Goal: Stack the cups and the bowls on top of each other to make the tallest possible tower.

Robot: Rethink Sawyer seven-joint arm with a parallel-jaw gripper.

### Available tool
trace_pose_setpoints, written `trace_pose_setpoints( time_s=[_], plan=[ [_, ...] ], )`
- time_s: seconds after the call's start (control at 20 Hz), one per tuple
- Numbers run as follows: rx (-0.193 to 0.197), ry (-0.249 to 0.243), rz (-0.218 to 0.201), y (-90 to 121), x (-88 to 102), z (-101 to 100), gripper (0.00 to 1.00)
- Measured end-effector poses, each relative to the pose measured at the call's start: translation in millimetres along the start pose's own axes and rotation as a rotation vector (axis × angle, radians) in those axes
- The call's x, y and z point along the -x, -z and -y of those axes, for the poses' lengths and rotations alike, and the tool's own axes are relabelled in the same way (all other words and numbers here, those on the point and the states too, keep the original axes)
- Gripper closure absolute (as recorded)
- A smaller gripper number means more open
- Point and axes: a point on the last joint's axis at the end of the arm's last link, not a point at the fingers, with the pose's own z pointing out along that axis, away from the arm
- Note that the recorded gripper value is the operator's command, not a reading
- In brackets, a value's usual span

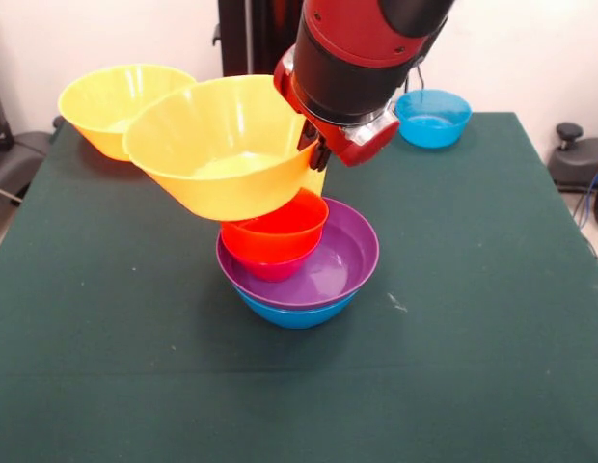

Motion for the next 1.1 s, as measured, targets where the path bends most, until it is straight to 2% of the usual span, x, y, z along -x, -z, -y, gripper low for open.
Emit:
trace_pose_setpoints(
  time_s=[0.4,1.1],
  plan=[
    [-0.004,-0.003,-0.006,-4,-0.6,2,1.00],
    [0.023,0.000,0.046,-11,4.9,-4,1.00]
  ],
)
